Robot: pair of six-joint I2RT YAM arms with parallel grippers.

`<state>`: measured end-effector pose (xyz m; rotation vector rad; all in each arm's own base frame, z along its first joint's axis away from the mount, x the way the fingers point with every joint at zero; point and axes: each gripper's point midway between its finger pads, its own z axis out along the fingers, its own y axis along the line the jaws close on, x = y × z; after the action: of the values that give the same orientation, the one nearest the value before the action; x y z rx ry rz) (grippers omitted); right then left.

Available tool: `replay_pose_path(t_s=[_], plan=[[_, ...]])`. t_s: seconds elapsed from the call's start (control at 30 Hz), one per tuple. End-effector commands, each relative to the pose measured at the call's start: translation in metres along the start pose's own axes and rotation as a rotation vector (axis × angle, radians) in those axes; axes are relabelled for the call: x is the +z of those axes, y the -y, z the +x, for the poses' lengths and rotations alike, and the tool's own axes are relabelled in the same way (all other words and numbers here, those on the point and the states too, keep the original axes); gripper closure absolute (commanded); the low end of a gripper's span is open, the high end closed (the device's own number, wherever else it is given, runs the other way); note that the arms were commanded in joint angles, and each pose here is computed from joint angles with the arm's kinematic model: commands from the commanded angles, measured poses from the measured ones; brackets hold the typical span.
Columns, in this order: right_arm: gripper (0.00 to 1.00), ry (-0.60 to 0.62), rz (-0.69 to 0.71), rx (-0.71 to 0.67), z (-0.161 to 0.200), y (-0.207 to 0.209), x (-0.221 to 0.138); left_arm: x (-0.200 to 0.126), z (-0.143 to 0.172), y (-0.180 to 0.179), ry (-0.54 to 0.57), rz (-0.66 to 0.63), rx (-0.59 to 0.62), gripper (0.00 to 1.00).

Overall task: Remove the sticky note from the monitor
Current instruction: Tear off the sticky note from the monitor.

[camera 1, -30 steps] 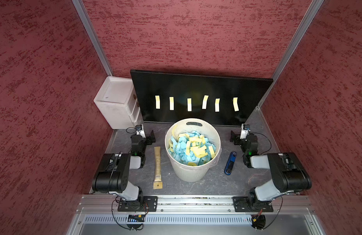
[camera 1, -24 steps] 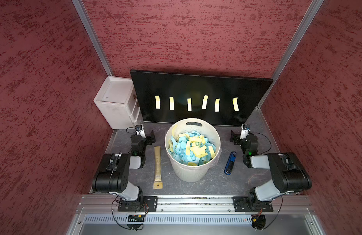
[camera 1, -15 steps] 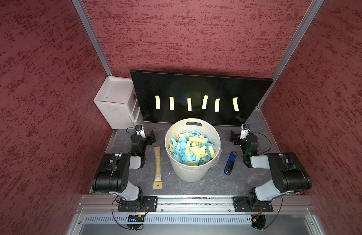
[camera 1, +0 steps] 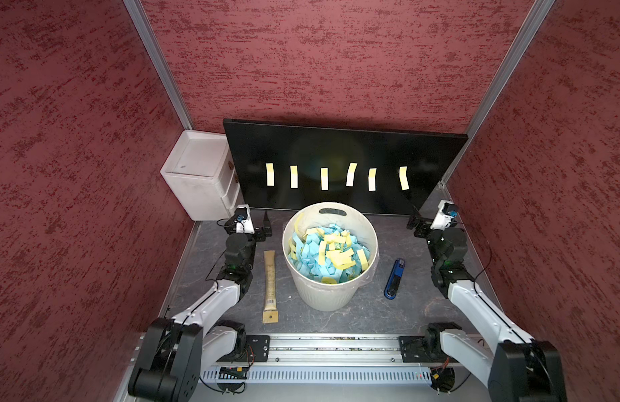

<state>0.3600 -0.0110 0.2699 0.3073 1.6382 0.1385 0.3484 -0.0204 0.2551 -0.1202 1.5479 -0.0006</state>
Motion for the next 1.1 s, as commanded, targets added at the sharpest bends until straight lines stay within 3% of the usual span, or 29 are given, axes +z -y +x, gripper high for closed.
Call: replay_pose_path(t_s=[0.0, 0.13, 0.23, 0.4, 0.57, 0.77, 1.07], plan=[[0.01, -0.197, 0.104, 0.119, 0.018, 0.013, -0.017, -0.02, -0.033, -0.007, -0.035, -0.032, -0.132, 0.0], [0.01, -0.22, 0.135, 0.214, -0.002, 0.011, -0.038, -0.048, -0.068, -0.014, -0.048, -0.059, -0.352, 0.0], [0.02, -0.219, 0.042, 0.217, -0.016, -0.007, -0.049, -0.063, -0.086, -0.013, -0.066, -0.026, -0.483, 0.0], [0.02, -0.23, -0.077, 0.241, -0.034, -0.031, -0.066, -0.092, -0.126, -0.007, -0.094, 0.075, -0.496, 0.0], [0.02, -0.227, -0.179, 0.285, -0.049, -0.05, -0.082, -0.111, -0.152, 0.02, -0.146, 0.253, -0.356, 0.0], [0.02, -0.256, -0.348, 0.319, -0.066, -0.082, -0.101, -0.112, -0.15, 0.047, -0.229, 0.391, -0.354, 0.0], [0.03, -0.305, -0.529, 0.439, -0.081, -0.116, -0.106, -0.103, -0.127, 0.066, -0.338, 0.491, -0.41, 0.0]])
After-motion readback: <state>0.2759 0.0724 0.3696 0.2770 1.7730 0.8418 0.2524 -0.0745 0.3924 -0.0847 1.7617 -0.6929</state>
